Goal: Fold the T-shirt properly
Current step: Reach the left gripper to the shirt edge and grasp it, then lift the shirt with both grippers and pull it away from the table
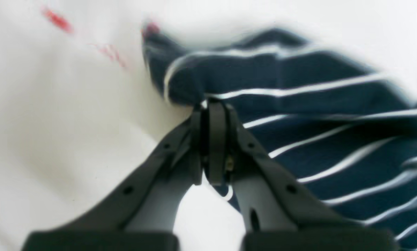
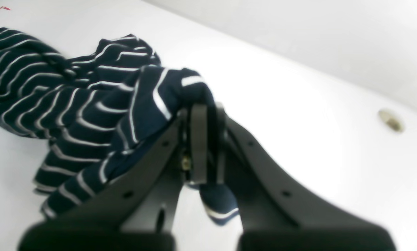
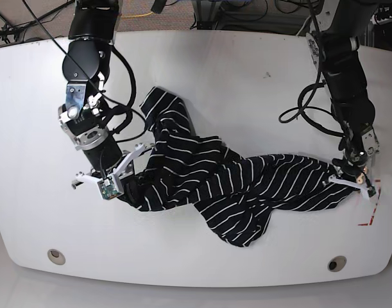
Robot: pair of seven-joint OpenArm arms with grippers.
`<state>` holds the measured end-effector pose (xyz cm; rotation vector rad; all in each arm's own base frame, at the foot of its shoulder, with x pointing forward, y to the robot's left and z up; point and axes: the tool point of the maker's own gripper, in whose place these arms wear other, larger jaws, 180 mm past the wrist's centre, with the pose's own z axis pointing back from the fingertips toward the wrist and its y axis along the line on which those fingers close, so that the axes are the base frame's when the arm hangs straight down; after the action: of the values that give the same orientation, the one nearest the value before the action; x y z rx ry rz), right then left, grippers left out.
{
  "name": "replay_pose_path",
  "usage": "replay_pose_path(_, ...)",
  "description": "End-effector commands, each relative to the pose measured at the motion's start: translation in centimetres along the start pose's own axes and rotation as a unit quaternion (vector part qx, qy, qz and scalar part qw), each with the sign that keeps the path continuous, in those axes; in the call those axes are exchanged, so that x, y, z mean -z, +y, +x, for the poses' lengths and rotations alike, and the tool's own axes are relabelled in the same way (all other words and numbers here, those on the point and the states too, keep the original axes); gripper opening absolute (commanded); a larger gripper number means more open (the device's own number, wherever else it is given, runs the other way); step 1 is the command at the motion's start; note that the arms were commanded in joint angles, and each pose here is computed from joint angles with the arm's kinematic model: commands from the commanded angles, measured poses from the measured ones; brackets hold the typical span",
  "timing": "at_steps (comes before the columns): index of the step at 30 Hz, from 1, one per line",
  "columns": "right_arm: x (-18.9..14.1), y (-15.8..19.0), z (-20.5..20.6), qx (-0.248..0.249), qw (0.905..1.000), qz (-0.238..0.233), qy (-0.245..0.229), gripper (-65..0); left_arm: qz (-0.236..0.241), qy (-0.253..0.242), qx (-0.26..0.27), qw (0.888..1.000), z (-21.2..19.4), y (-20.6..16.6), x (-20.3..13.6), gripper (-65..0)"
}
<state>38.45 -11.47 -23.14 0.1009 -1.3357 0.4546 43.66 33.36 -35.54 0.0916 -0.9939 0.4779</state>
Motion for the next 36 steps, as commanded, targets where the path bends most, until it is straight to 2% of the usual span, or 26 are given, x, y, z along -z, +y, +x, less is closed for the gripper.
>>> replay_pose_path(1, 0.1, -2.2, 3.9, -0.025, 0.9982, -0.021, -0.05, -65.0, -0.001, -0.094, 0.004, 0.996, 7.9, 0.2, -2.4, -65.0)
replay_pose_path(9, 1.7, -6.3, 9.3, -0.063, 0.993, -0.05, -0.087, -65.0, -0.01, -0.18, 0.011, 0.984, 15.3, -0.7, -8.3, -65.0)
replay_pose_path(12, 1.8, -8.0, 12.2, -0.09, 0.9894, -0.062, -0.096, -65.0, -0.014, -0.229, 0.019, 0.973, 18.6, -1.3, -10.9, -65.0)
replay_pose_path(15, 2.7, -9.0, 15.0, -0.12, 0.9859, -0.055, -0.104, -65.0, -0.021, -0.268, 0.027, 0.963, 22.0, -2.1, -12.6, -65.0)
replay_pose_path(21, 1.5, -12.4, 21.0, -0.173, 0.9743, -0.088, -0.114, -65.0, -0.027, -0.357, 0.041, 0.933, 29.7, -3.3, -18.3, -65.0)
replay_pose_path(26, 0.0, -13.8, 26.3, -0.202, 0.9625, -0.111, -0.143, -65.0, -0.036, -0.432, 0.05, 0.9, 36.3, -4.5, -23.5, -65.0)
replay_pose_path(29, -1.0, -14.4, 27.9, -0.216, 0.958, -0.126, -0.141, -65.0, -0.049, -0.45, 0.062, 0.89, 37.8, -5.9, -24.9, -65.0)
replay_pose_path(31, -1.4, -14.5, 27.8, -0.224, 0.9562, -0.132, -0.134, -65.0, -0.053, -0.45, 0.078, 0.888, 37.9, -6.2, -25.0, -65.0)
replay_pose_path(33, -1.6, -14.5, 26.8, -0.23, 0.9565, -0.134, -0.12, -65.0, -0.057, -0.44, 0.091, 0.892, 37.5, -6.5, -24.7, -65.0)
replay_pose_path(36, -1.1, -14.2, 22.8, -0.216, 0.9644, -0.124, -0.088, -65.0, -0.059, -0.4, 0.111, 0.908, 34.8, -6.7, -22.3, -65.0)
